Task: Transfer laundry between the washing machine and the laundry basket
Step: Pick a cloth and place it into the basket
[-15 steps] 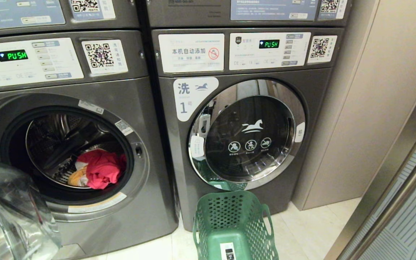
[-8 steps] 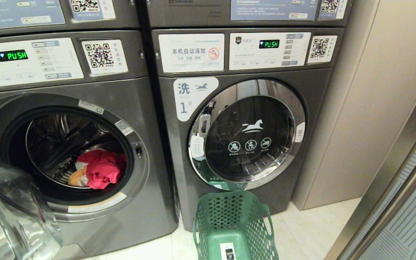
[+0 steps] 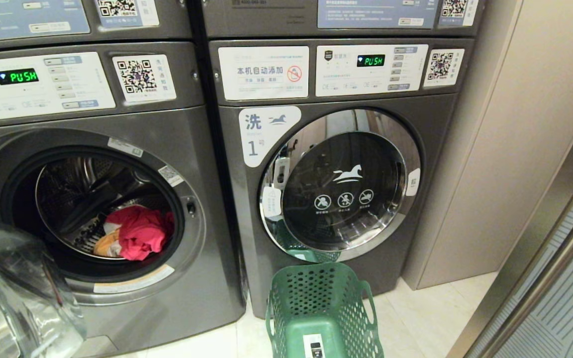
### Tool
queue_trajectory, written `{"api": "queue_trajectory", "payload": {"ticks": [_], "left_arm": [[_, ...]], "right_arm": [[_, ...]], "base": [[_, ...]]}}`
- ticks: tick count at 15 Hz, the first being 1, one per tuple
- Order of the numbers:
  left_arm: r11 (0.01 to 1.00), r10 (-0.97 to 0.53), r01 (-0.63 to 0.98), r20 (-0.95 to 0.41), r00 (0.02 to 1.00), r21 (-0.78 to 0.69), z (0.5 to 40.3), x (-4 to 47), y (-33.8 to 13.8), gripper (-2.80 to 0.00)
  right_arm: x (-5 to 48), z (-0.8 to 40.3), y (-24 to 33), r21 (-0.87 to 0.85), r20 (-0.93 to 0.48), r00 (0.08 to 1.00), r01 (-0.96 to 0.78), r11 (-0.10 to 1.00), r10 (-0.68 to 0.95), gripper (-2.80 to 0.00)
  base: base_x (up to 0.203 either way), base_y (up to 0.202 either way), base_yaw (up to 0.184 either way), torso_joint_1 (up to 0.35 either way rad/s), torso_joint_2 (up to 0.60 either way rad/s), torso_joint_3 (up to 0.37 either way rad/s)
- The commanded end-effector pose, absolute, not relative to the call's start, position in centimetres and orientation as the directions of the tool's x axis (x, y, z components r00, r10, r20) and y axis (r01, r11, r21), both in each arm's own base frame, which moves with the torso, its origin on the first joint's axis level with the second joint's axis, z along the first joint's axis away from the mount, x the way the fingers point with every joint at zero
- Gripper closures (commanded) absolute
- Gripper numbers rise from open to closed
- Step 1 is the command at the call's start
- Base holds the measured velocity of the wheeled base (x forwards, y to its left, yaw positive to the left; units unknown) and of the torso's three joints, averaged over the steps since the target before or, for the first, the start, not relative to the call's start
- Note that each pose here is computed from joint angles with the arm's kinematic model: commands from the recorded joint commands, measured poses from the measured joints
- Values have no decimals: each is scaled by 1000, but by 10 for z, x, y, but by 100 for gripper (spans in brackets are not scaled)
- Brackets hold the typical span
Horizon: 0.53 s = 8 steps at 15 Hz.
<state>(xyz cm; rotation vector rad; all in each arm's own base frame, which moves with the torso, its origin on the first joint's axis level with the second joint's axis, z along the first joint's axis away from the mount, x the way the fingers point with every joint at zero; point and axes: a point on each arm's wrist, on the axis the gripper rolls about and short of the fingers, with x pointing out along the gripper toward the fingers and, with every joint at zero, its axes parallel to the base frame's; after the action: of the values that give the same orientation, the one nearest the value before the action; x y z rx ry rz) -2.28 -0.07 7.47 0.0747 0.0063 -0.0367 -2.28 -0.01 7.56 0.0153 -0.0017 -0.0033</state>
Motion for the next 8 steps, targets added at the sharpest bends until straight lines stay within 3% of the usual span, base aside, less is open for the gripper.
{"api": "queue_trajectory", "payload": {"ticks": [1, 8], "left_arm": [[996, -37, 37, -7, 999, 75, 75, -23, -1, -280], [996, -38, 38, -6, 999, 75, 75, -23, -1, -280]], "right_arm": [[-23, 76, 0, 15, 2, 1000, 3, 1000, -3, 0], [-23, 76, 0, 15, 2, 1000, 3, 1000, -3, 0]], "base": [[0, 0, 0, 0, 0, 0], [0, 0, 0, 0, 0, 0]]}}
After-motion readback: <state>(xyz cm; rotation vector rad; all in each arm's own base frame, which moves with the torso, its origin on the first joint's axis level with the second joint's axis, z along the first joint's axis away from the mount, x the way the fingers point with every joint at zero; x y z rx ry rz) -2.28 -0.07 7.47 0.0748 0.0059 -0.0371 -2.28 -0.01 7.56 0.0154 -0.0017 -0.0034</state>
